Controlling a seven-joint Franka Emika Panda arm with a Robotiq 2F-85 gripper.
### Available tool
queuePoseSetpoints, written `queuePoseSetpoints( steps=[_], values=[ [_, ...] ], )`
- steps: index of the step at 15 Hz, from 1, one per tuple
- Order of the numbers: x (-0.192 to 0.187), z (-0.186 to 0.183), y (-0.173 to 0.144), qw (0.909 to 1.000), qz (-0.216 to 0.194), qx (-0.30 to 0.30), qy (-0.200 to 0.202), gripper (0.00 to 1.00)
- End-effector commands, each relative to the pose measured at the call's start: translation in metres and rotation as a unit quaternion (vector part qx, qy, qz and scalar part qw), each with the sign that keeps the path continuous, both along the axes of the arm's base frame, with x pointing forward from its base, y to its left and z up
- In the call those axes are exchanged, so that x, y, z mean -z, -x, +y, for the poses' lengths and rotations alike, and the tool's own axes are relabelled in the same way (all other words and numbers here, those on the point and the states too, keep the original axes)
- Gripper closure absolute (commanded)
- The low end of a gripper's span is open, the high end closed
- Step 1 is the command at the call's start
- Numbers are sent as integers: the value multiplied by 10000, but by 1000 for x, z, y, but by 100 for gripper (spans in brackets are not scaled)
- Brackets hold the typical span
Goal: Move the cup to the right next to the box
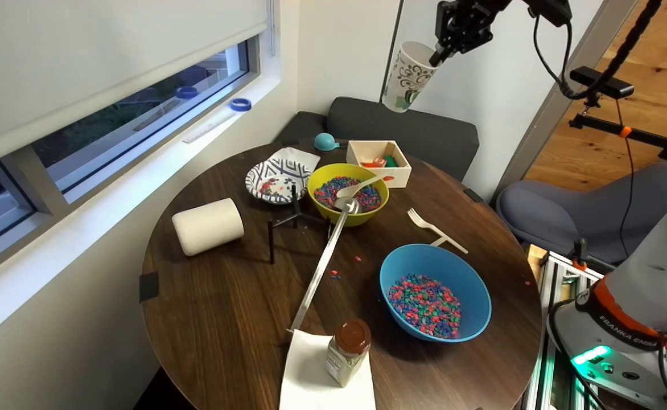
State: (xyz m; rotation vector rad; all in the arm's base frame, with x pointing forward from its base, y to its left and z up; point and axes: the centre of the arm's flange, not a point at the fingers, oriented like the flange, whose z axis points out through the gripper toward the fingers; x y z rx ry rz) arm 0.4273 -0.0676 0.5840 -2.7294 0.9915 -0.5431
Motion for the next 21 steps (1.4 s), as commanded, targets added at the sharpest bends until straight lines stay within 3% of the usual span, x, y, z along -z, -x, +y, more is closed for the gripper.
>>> queuePoseSetpoints(
  steps=[1,2,9,15,21],
  values=[
    [20,-32,41,9983,-279,500,-144,99],
    [8,-25,19,9994,-120,314,-43,99],
    [8,-26,20,9994,-137,311,-4,99],
    [17,-105,22,9872,-261,1502,-477,99],
    [43,-165,3,9726,-611,2082,-836,99]
  ],
)
